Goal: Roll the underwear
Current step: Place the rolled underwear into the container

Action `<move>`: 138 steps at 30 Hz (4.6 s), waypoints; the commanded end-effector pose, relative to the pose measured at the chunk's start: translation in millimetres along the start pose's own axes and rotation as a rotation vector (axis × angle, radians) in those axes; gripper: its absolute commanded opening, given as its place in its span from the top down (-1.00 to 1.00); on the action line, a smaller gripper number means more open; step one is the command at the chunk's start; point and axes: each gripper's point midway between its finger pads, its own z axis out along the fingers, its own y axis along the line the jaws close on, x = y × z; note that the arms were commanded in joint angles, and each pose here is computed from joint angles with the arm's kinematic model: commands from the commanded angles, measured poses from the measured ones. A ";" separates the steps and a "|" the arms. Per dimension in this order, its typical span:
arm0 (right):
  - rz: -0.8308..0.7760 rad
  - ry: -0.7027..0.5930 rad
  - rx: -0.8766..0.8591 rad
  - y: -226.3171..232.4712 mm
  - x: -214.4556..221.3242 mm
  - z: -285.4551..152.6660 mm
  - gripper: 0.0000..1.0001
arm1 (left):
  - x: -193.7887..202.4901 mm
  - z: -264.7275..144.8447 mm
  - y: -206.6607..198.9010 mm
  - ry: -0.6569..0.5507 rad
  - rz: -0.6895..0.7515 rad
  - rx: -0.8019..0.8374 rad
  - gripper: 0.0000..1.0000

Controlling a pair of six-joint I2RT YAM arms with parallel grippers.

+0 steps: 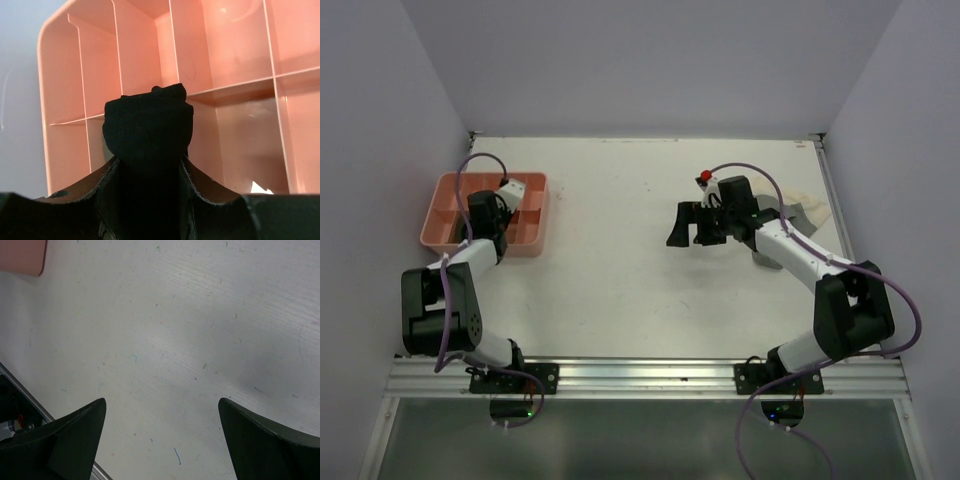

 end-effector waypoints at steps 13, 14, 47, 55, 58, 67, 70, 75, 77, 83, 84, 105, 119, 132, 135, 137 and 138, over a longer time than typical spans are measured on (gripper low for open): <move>-0.033 -0.026 -0.005 4.6 -18.2 -3.9 -0.97 | 10.0 21.1 -32.1 0.131 -0.237 0.286 1.00; -0.032 -0.026 -0.006 5.4 -19.7 -3.8 -0.98 | 8.2 22.1 -33.4 0.134 -0.250 0.303 1.00; -0.024 -0.037 -0.050 15.4 -22.8 -6.7 -0.97 | 48.9 27.7 -80.8 0.453 -0.411 0.541 1.00; -0.010 -0.064 -0.101 25.5 -25.9 -8.7 -0.97 | 16.4 20.1 -60.5 0.384 -0.373 0.548 0.21; -0.012 -0.068 -0.109 26.5 -25.0 -9.0 -0.97 | 13.2 19.8 -61.1 0.384 -0.356 0.557 0.12; 0.009 -0.091 -0.158 31.1 -20.7 -5.9 -0.98 | -6.7 16.5 -44.0 0.330 -0.341 0.527 -0.30; 0.005 -0.091 -0.161 30.1 -19.6 -3.8 -0.97 | -11.9 17.1 -40.6 0.323 -0.345 0.525 -0.31; -0.002 -0.086 -0.161 28.7 -17.0 -2.3 -0.97 | -19.5 17.6 -38.7 0.316 -0.346 0.525 -0.33; -0.006 -0.086 -0.163 28.6 -16.7 -2.0 -0.97 | -26.0 16.7 -35.7 0.301 -0.344 0.520 -0.34; -0.002 -0.078 -0.169 28.0 -15.6 1.1 -0.97 | -37.5 15.6 -23.3 0.288 -0.342 0.484 -0.36; -0.004 -0.080 -0.169 28.1 -15.9 1.1 -0.98 | -40.3 15.0 -20.2 0.283 -0.343 0.477 -0.37; -0.005 -0.071 -0.167 27.2 -12.0 0.3 -0.98 | -7.7 19.9 -60.2 0.355 -0.321 0.598 0.38; -0.003 -0.076 -0.181 30.4 -14.7 -0.2 -0.97 | -18.2 15.4 -50.8 0.348 -0.329 0.587 -0.27; -0.021 -0.098 -0.168 32.6 -21.5 -7.2 -0.98 | -81.2 -9.0 -5.8 0.158 -0.291 0.504 -0.35; -0.047 -0.107 -0.120 29.9 -26.3 -17.0 -0.97 | -107.0 -23.4 16.4 0.032 -0.272 0.444 -0.37; -0.055 -0.099 -0.076 25.6 -26.1 -23.8 -0.97 | -123.8 -34.7 22.7 -0.060 -0.237 0.437 -0.53; -0.073 -0.114 -0.059 26.2 -31.9 -29.6 -0.98 | -137.6 -50.1 31.8 -0.124 -0.222 0.418 -0.70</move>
